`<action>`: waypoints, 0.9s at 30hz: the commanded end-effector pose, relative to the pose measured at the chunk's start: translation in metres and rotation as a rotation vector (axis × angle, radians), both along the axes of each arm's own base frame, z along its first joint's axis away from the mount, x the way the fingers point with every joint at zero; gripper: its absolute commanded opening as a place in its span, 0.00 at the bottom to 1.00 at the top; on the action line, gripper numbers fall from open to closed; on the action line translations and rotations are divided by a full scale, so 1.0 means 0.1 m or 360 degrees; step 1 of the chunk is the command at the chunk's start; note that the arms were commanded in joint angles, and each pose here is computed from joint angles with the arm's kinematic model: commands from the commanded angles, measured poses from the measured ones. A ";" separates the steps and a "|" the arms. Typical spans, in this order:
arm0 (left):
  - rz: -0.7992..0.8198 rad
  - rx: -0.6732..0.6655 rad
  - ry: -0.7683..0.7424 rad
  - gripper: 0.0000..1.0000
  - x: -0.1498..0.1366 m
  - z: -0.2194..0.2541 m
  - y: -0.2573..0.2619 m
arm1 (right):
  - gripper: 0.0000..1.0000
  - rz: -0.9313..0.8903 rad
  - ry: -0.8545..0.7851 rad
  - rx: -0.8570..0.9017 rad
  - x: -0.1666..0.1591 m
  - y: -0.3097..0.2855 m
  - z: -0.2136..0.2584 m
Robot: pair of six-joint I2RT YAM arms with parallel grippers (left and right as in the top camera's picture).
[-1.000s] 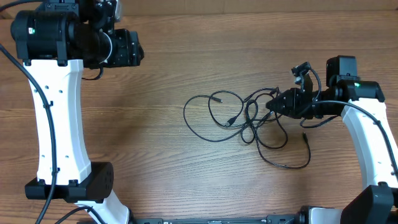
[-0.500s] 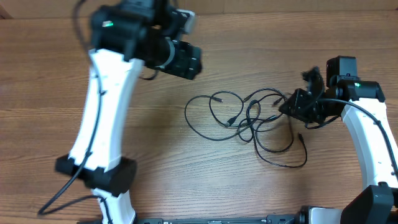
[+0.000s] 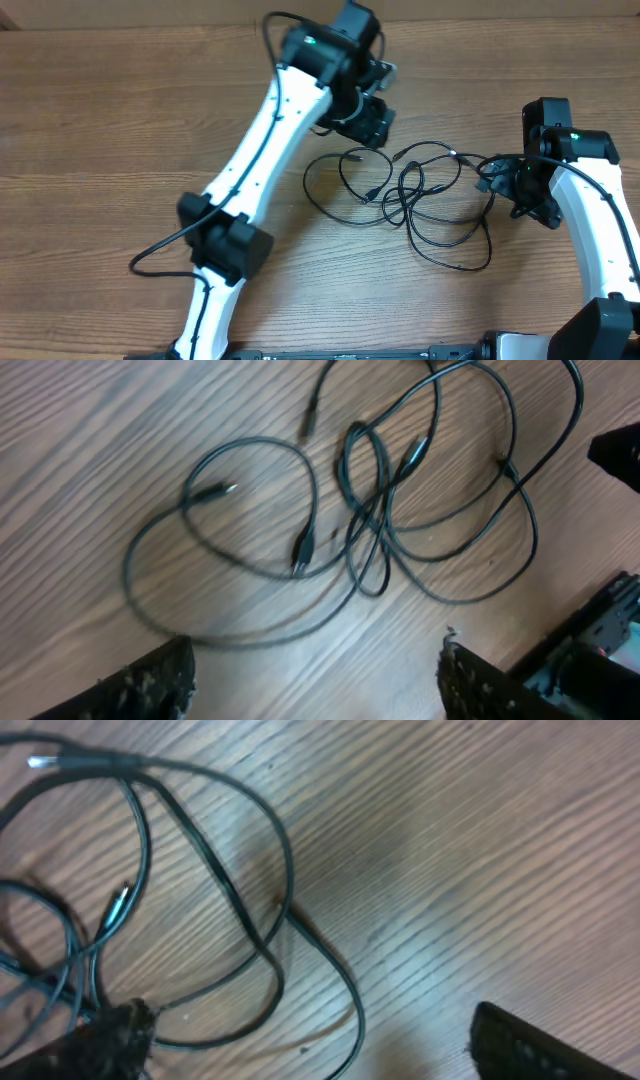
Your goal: Untangle cables
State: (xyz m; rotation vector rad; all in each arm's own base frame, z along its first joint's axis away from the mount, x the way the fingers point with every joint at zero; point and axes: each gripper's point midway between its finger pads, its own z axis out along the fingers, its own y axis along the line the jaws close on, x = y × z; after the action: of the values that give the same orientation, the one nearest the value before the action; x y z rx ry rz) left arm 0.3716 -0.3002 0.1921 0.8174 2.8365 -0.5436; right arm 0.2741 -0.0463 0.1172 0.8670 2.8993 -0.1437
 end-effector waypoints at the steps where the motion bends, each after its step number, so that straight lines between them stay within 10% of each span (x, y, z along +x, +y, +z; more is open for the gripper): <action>1: -0.0091 -0.0019 -0.0009 0.72 0.02 -0.17 -0.21 | 1.00 0.0161 -0.0018 0.0150 0.03 0.18 0.00; 27: -0.0259 0.0076 0.0097 0.61 -0.01 -1.51 -0.89 | 1.00 0.0187 0.0009 0.0222 -0.01 0.26 0.00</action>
State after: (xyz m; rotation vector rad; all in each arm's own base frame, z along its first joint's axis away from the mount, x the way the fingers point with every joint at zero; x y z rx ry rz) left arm 0.3740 -0.3829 0.0529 1.0205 2.8714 -0.5302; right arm 0.2719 -0.0223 0.1158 0.7291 2.9845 0.0519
